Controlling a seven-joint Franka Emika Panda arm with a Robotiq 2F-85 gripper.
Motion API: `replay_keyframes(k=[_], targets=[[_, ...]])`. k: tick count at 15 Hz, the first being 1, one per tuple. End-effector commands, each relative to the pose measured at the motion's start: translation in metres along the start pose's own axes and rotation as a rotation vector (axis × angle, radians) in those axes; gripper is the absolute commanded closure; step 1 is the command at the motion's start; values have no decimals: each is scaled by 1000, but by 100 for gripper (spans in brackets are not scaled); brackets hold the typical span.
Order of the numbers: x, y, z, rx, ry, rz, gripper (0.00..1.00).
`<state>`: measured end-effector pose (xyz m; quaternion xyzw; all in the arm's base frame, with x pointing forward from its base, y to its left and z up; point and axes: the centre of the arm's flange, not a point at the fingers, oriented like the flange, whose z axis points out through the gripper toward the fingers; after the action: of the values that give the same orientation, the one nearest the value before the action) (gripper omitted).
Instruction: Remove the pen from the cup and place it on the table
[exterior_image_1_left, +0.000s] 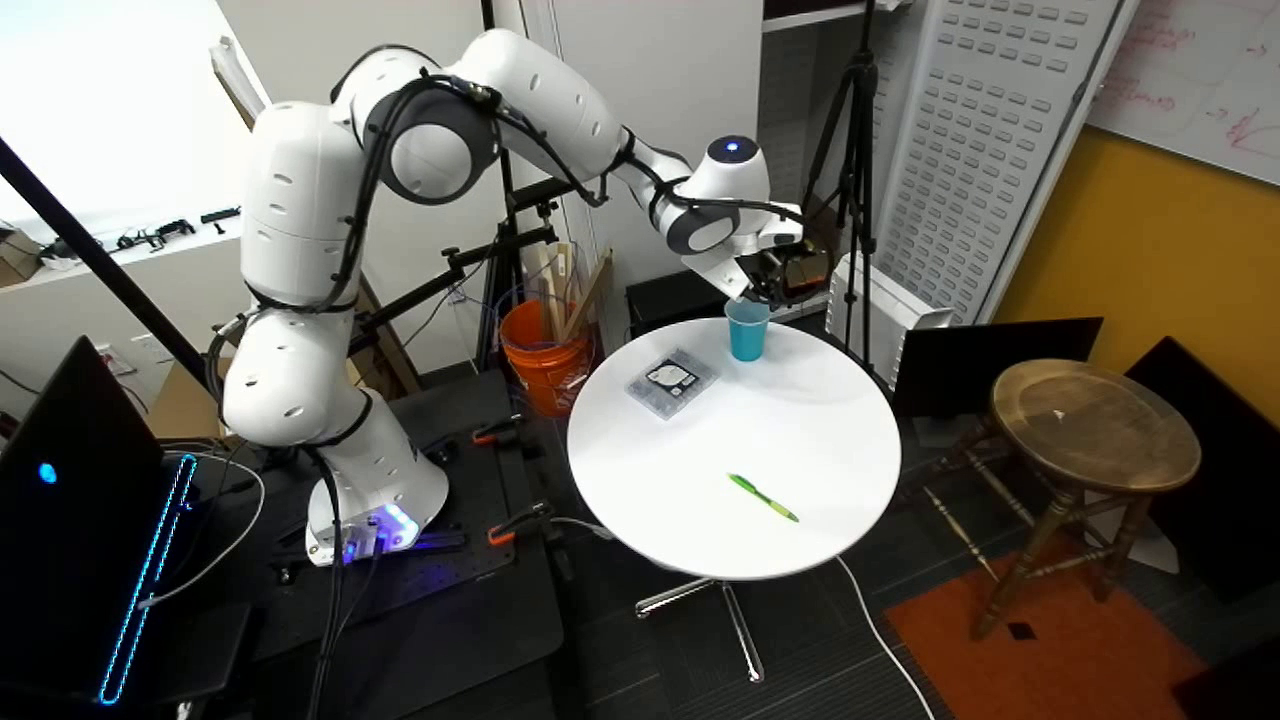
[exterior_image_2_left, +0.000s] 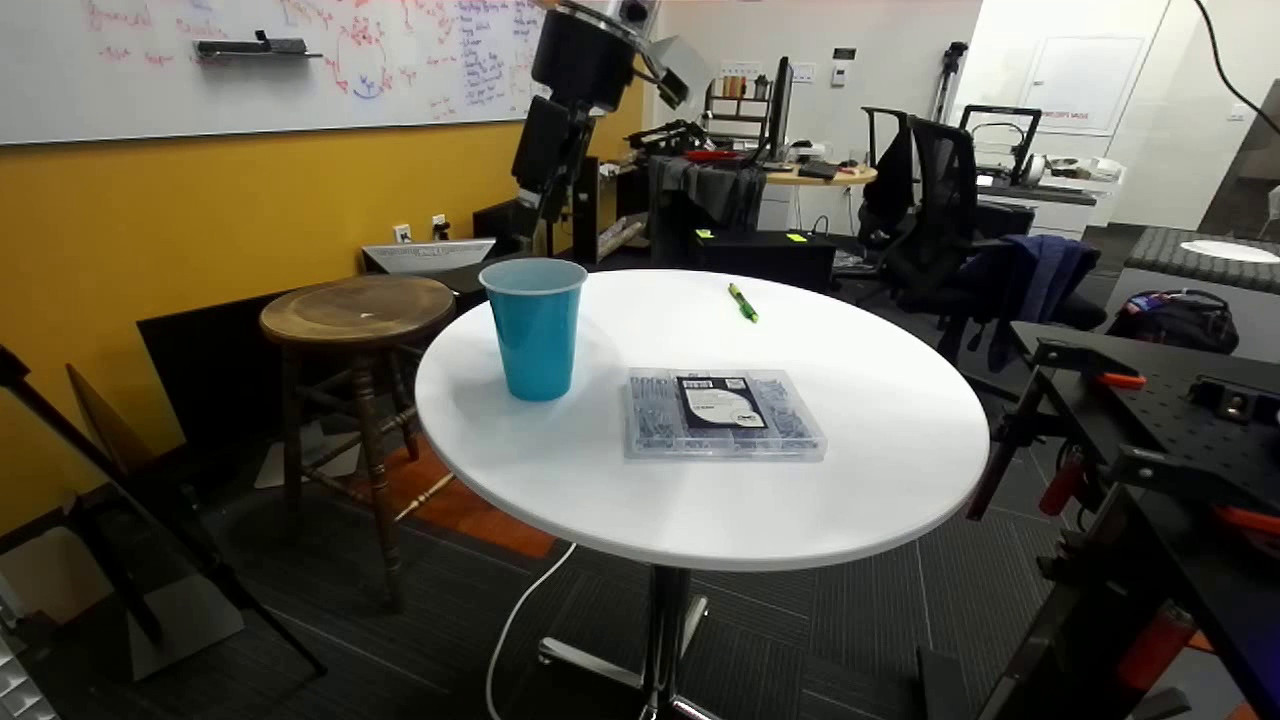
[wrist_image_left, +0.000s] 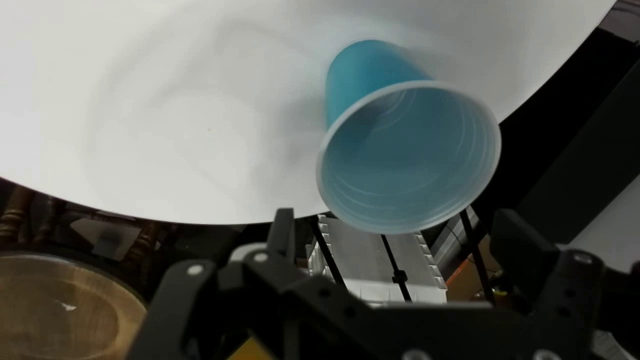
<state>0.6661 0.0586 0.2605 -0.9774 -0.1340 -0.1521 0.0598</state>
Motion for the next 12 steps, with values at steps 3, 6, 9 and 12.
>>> replay_keyframes(k=[3,6,9,12], targets=[[-13,-6,-43,1,11,26,0],[-15,-6,-70,-17,62,53,0],[-13,-2,-104,-35,148,98,0],[-11,7,-137,-69,197,169,0]])
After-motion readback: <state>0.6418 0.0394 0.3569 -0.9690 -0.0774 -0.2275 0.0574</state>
